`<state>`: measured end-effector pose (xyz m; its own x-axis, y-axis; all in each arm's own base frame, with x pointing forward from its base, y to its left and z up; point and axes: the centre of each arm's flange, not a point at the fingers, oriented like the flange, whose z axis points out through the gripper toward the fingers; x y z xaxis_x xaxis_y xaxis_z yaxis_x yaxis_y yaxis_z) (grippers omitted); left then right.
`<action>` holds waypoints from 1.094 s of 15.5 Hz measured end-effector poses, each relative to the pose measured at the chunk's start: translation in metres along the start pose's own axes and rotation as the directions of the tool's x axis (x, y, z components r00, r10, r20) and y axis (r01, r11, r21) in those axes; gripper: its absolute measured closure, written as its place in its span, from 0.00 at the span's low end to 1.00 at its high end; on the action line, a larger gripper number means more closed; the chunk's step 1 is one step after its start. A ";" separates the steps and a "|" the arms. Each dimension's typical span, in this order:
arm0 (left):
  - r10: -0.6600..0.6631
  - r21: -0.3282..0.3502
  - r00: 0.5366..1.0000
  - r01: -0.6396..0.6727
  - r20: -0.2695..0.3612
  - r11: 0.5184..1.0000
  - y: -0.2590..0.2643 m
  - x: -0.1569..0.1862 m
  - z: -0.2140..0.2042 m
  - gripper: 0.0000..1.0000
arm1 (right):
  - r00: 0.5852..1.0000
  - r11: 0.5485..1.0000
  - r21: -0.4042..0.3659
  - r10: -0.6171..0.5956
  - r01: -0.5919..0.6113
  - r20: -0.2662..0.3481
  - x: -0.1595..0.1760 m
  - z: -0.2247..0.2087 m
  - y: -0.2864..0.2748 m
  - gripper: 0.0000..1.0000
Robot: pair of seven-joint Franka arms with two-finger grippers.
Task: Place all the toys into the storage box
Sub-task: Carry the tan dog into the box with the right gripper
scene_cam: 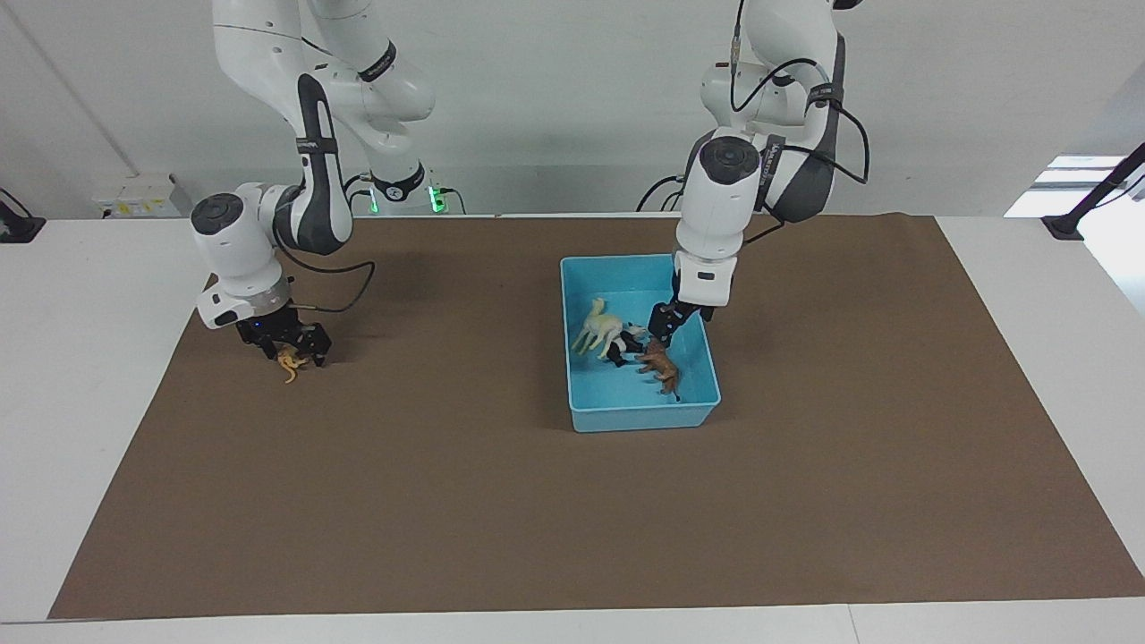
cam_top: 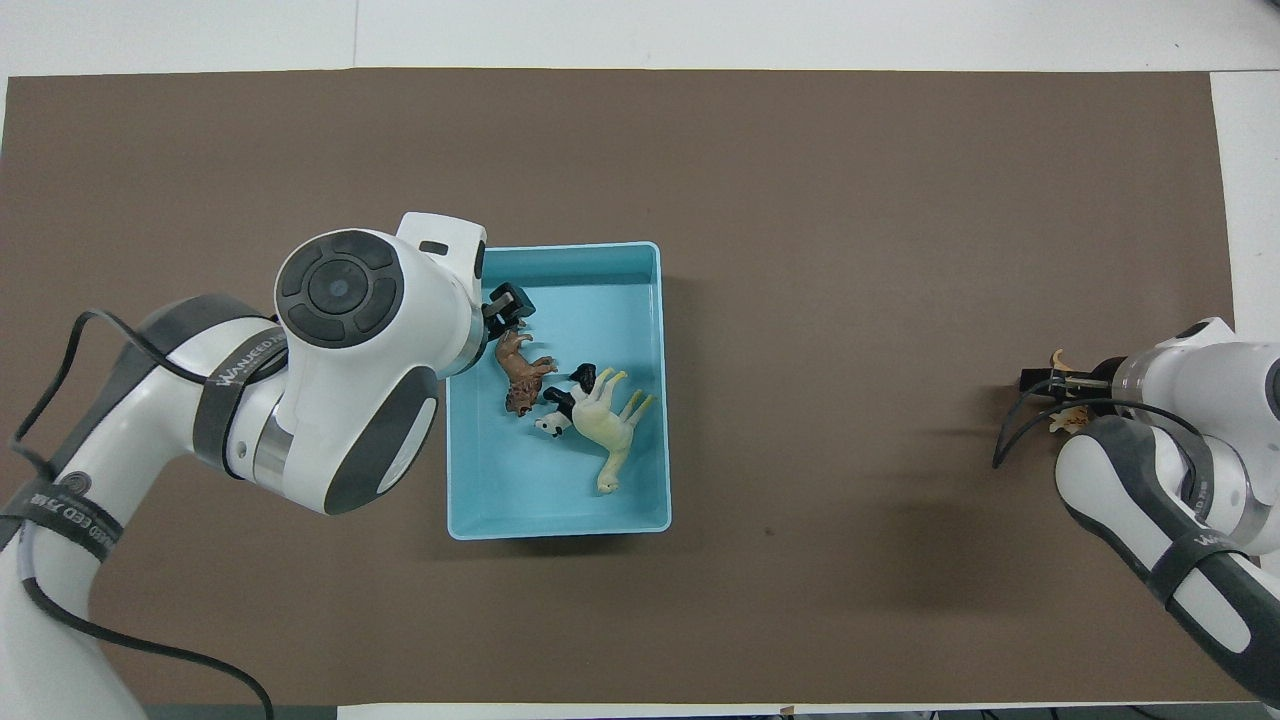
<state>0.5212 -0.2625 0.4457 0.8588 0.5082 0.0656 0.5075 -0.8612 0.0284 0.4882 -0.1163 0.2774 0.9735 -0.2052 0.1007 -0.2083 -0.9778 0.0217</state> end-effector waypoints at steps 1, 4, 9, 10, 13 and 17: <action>-0.010 -0.006 1.000 0.010 -0.009 1.000 -0.011 0.010 -0.012 0.00 | 1.000 1.000 0.000 0.002 -0.002 -0.005 0.000 -0.002 0.001 0.30; 0.038 0.018 0.999 -0.037 -0.012 0.999 -0.065 0.059 -0.051 0.00 | 1.000 1.000 0.002 -0.011 0.011 -0.015 0.001 -0.009 -0.005 0.43; 0.291 0.080 0.951 -0.300 0.102 0.951 -0.148 0.117 -0.097 0.00 | 0.998 0.998 0.017 -0.068 0.068 0.015 0.028 -0.048 -0.099 0.43; 0.340 0.083 0.931 -0.352 0.132 0.932 -0.153 0.117 -0.100 0.00 | 0.998 0.998 0.019 -0.059 0.059 0.025 0.037 -0.072 -0.137 0.43; 0.415 0.078 0.895 -0.432 0.164 0.899 -0.154 0.113 -0.100 0.00 | 0.998 0.997 0.039 -0.061 0.060 0.008 0.044 -0.152 -0.271 0.43; 0.469 0.012 0.864 -0.479 0.184 0.878 -0.163 0.127 -0.107 0.00 | 0.993 0.985 0.122 -0.118 0.120 -0.027 0.004 -0.193 -0.408 0.43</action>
<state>0.5399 -0.0584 0.5562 0.9929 0.0365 -0.1136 0.0346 -0.9992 -0.0187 0.5584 0.2896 0.4613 0.9884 -0.0873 0.1240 -0.0767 -0.9931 -0.0883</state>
